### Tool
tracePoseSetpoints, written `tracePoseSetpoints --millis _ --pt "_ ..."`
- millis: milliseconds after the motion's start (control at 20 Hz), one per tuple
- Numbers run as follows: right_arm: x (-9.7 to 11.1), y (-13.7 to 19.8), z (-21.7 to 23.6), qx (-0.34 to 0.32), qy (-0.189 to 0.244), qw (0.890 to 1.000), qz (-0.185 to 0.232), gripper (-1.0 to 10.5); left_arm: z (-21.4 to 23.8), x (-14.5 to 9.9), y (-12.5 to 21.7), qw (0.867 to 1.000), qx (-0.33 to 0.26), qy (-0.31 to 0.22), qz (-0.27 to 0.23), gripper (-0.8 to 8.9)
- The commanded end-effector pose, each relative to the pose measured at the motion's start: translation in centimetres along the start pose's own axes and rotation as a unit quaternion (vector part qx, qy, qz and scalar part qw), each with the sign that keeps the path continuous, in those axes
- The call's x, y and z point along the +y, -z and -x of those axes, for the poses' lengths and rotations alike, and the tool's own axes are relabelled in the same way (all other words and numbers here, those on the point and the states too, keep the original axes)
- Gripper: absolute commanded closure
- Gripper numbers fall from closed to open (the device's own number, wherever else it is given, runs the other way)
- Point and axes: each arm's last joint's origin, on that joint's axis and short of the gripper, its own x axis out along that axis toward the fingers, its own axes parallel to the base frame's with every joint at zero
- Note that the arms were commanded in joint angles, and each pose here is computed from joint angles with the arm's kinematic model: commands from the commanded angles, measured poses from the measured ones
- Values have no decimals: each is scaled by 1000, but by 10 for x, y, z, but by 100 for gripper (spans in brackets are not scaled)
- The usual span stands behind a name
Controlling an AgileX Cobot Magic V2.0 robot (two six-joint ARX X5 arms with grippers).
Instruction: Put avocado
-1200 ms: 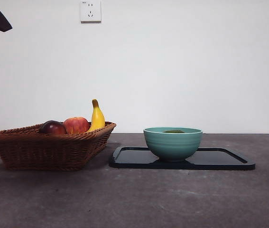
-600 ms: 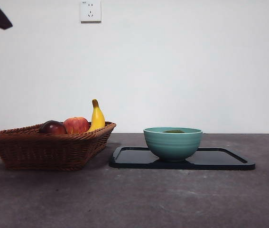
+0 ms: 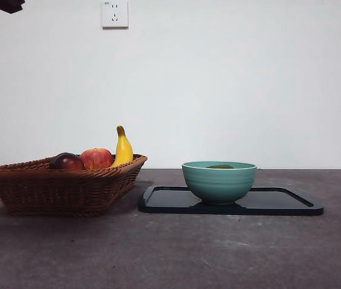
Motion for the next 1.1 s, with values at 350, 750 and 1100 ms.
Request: tracePoseSetpoints --millis 350,750,1100 --pt "1 -2 0 -3 -4 1000 0 939 7 -1 -6 998 -40 -15 -39 799" --pt "1 -2 0 -3 -4 1000 0 939 82 11 3 832 -423 -324 -154 799" --pt "1 -2 0 -3 -4 1000 0 939 50 37 82 754 -436 -486 -78 799"
